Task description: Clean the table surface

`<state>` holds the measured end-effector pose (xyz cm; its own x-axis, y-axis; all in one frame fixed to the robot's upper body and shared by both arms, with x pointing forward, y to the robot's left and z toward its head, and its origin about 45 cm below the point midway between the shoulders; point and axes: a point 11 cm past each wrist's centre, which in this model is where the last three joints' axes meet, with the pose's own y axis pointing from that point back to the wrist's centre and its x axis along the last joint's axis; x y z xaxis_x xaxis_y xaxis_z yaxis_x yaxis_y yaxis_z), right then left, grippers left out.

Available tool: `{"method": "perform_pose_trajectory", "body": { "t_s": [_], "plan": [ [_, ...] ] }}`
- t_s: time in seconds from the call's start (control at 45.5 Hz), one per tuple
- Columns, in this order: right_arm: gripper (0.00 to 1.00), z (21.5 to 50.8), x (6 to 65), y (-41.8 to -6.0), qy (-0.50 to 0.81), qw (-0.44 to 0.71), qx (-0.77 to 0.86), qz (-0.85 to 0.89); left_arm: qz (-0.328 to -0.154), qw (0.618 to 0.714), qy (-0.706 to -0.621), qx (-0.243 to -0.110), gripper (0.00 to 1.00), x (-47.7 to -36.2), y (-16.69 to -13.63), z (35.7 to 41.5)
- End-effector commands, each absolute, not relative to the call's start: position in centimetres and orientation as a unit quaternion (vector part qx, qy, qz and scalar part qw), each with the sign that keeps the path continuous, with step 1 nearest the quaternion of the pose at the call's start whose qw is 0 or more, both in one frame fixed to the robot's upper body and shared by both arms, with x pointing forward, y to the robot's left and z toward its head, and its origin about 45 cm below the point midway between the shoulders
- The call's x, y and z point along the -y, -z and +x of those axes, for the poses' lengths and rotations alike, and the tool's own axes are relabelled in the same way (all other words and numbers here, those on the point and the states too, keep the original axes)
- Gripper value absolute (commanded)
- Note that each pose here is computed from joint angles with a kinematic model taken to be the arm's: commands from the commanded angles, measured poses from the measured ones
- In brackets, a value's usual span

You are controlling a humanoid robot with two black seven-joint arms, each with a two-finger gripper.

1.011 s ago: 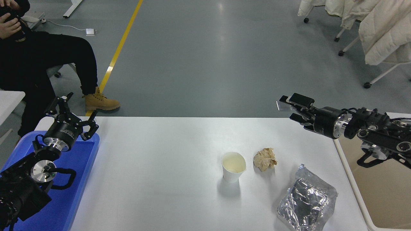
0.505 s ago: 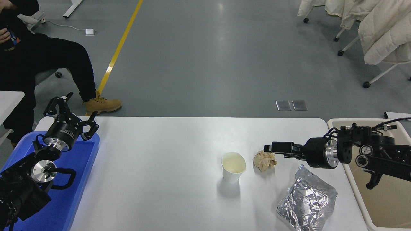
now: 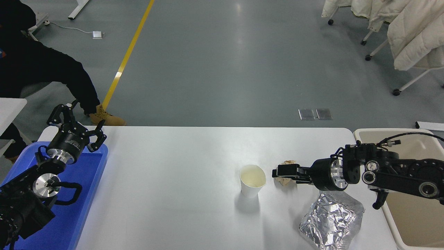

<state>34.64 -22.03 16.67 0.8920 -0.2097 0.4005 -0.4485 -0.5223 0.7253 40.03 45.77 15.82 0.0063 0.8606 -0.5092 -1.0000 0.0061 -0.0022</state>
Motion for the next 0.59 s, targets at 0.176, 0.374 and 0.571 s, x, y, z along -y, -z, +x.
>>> {"method": "perform_pose_trajectory", "body": {
  "t_s": [0.176,0.374,0.571],
  "plan": [
    [0.98,35.5,18.9,-17.0,-0.097,0.424,0.203,0.877,-0.187,0.6843,-0.6798,-0.186,1.0,-45.8,-15.82,40.03],
    [0.98,36.3,18.8,-15.9,-0.099,0.432,0.213,0.871,-0.186,0.6848,-0.6792,-0.187,1.0,-45.7,-15.76,40.03],
    [0.98,35.4,18.6,-14.3,-0.095,0.446,0.198,0.868,-0.187,0.6845,-0.6794,-0.187,1.0,-45.7,-15.78,40.04]
  ]
}}
